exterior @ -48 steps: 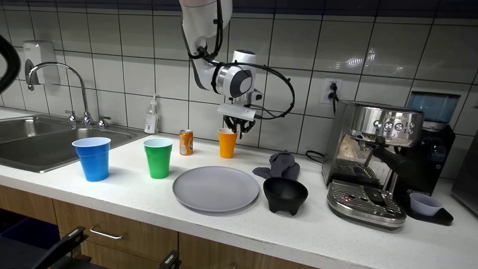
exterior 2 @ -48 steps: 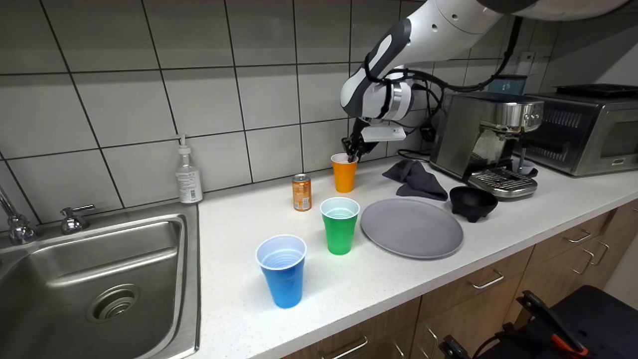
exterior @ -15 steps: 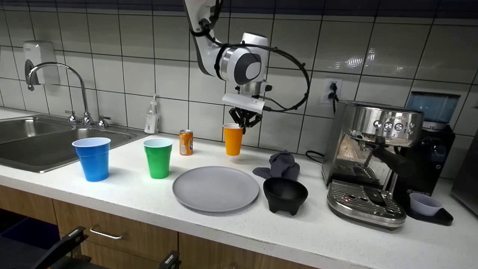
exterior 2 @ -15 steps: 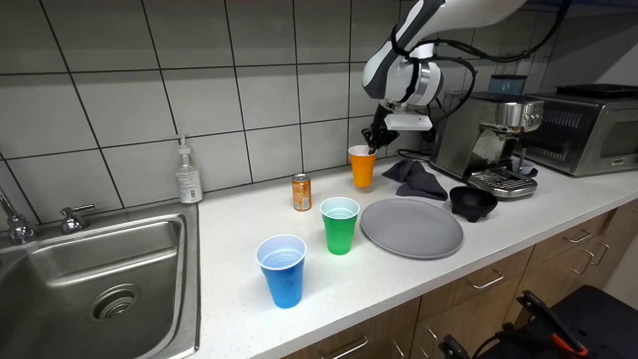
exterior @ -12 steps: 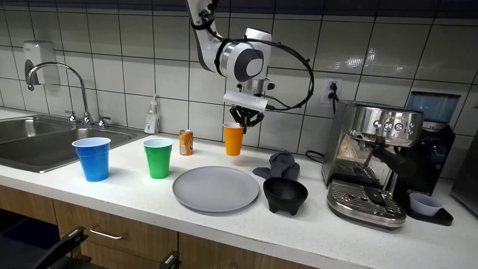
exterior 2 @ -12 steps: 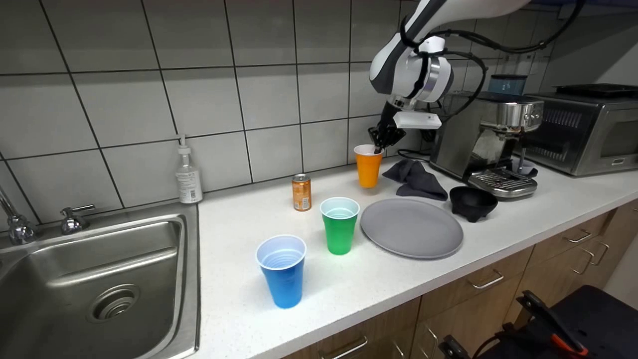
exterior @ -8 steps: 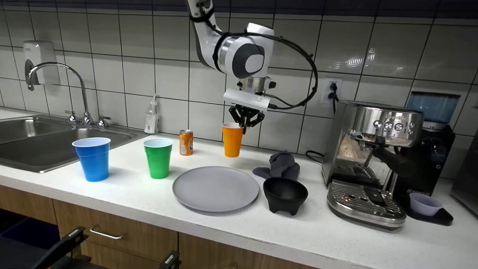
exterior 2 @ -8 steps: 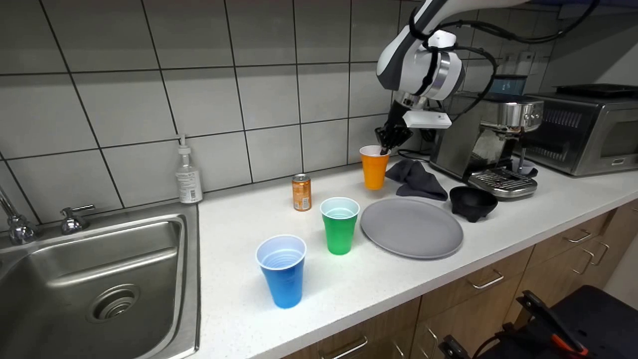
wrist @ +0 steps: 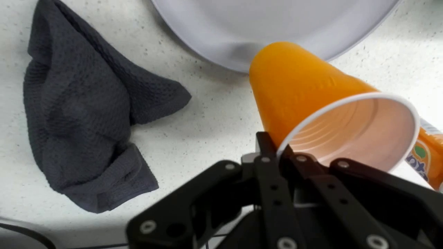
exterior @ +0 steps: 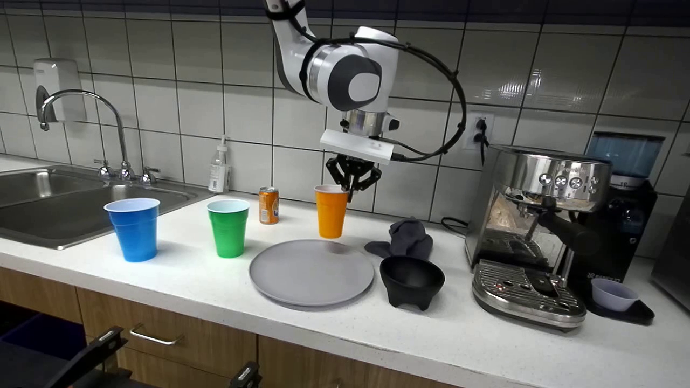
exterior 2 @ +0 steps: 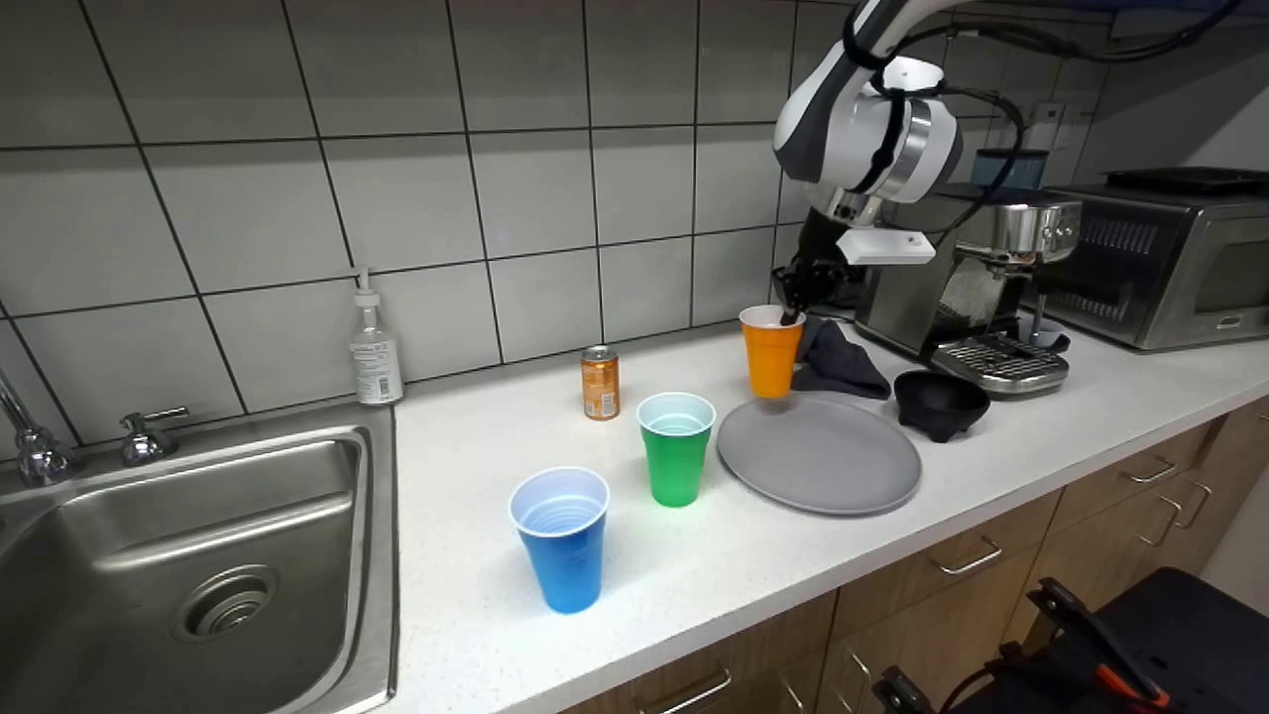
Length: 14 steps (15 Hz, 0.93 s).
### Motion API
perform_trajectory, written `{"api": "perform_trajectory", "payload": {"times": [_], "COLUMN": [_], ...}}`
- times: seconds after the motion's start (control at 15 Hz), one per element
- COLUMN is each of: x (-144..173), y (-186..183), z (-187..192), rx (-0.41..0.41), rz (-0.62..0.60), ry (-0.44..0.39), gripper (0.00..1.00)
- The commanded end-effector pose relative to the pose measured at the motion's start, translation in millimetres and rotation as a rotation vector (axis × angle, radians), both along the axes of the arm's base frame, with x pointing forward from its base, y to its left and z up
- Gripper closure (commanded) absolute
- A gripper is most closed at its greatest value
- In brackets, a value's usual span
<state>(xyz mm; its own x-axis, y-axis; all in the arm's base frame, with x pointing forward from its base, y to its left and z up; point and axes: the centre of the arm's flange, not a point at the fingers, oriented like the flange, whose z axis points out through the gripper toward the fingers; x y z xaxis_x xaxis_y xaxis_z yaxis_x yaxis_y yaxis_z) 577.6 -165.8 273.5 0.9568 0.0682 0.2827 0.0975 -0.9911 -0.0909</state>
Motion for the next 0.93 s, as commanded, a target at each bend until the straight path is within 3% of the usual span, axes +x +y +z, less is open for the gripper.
{"api": "perform_trajectory", "payload": {"times": [0.0,0.87], "x": [-34.7,-58.7], "y": [-3.6,-24.1], "z": [9.0,-17.8], "rx": [-0.004,-0.013], "rz": [0.04,0.029], "ry": [0.006,0.07], "gripper": [0.99,0.99]}}
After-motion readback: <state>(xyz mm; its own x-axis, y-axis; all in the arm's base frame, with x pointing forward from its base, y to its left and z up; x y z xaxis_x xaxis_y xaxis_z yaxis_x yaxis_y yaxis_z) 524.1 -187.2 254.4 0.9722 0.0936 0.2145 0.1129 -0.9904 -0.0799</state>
